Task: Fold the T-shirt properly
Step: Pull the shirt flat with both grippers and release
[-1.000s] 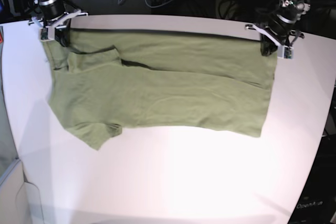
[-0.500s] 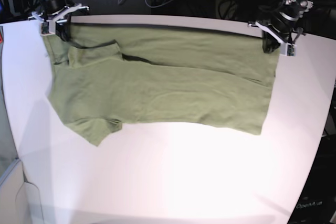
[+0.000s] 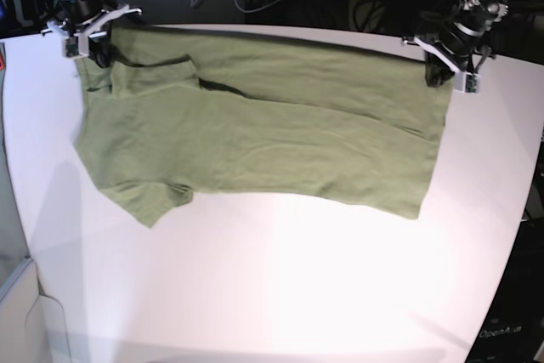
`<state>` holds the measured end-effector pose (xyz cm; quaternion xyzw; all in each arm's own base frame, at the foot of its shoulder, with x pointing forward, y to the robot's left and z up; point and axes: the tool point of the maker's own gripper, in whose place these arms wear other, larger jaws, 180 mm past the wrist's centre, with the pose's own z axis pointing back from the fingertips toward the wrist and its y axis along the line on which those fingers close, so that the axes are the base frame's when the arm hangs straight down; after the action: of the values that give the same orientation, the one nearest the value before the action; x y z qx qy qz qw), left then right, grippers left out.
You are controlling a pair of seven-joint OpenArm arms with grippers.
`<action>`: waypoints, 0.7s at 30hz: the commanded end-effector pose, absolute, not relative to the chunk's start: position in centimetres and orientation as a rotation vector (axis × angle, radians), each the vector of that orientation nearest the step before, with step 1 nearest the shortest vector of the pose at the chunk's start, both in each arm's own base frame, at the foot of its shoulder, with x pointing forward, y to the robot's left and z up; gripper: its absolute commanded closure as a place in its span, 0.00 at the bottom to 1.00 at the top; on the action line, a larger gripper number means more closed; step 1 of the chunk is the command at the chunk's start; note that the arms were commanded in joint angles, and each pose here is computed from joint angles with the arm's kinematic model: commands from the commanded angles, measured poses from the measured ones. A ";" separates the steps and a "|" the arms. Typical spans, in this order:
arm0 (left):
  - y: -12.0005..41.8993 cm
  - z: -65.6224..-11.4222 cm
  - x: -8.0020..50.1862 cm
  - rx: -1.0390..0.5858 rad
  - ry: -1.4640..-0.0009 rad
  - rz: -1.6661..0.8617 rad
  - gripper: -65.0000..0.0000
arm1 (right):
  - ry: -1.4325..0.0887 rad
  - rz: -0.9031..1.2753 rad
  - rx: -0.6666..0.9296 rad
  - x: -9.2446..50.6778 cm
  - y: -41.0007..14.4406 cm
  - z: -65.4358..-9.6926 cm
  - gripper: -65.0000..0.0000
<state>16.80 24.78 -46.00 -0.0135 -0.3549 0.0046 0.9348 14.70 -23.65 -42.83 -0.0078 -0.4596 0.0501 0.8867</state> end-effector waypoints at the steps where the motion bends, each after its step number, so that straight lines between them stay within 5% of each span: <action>1: 26.6 -51.4 6.1 0.102 -0.176 -0.044 0.97 | -0.966 0.113 -0.033 14.6 -24.2 -42.5 0.98; 21: 27.1 -50.6 5.1 0.126 -0.169 -0.056 0.97 | -0.969 0.119 -0.071 16.3 -26.2 -43.2 0.98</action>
<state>16.05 25.05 -45.78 -0.0034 -0.3495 0.0021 0.9369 16.40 -25.61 -43.49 -0.0245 -0.4666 0.0520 0.8826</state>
